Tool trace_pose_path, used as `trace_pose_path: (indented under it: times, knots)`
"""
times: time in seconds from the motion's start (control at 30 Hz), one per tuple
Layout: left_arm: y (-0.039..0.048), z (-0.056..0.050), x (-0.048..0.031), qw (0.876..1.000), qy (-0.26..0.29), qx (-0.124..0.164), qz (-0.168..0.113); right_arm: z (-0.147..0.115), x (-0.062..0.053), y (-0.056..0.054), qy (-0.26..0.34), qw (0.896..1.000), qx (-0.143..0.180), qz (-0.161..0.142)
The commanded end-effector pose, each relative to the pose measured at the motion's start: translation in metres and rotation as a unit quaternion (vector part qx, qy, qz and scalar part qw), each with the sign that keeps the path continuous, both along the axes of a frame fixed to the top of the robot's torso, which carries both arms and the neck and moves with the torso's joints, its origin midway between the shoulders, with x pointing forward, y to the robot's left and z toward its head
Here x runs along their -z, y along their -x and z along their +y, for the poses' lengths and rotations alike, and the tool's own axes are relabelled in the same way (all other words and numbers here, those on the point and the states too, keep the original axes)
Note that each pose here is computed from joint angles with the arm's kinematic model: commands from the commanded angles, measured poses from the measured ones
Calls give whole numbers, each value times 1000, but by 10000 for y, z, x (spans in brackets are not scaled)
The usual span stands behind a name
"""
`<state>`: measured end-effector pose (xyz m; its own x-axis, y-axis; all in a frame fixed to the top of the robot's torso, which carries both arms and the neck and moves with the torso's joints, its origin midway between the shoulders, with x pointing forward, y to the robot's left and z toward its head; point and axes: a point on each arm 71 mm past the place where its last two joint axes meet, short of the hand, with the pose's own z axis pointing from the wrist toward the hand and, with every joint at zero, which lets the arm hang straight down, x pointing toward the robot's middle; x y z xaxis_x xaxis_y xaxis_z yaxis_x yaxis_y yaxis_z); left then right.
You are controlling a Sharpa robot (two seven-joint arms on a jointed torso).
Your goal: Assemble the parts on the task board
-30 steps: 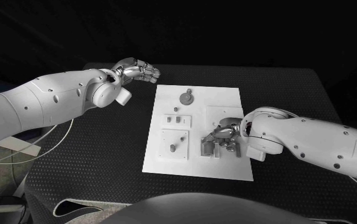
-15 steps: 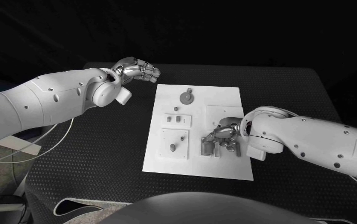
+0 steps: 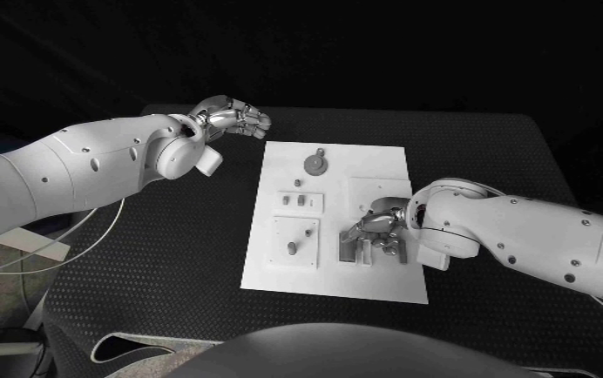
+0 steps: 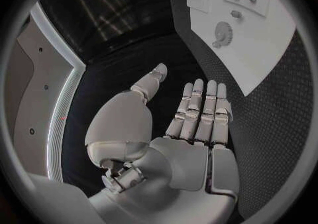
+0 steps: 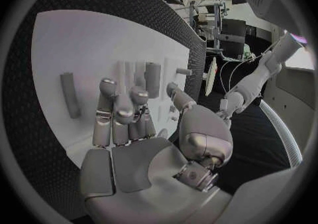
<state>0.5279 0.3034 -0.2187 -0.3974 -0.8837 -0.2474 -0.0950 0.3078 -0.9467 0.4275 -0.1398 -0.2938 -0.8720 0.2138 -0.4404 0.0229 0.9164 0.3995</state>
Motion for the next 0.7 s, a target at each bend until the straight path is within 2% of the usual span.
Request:
trace_pose_path:
  times: [0.03, 0.47, 0.53, 0.7]
  knots:
    - [1, -20, -10, 1000, 2, 6, -2, 2, 46, 39, 6, 1000, -10, 12]
    - [-1, -15, -10, 1000, 2, 5, -3, -111, -9, 59, 7, 1000, -4, -20]
    - [-1, -12, -10, 1000, 1, 4, -3, -144, -51, 60, 9, 1000, -5, -27]
    - [-2, -19, -10, 1000, 2, 5, -3, -258, -266, 3, 17, 998, -7, -59]
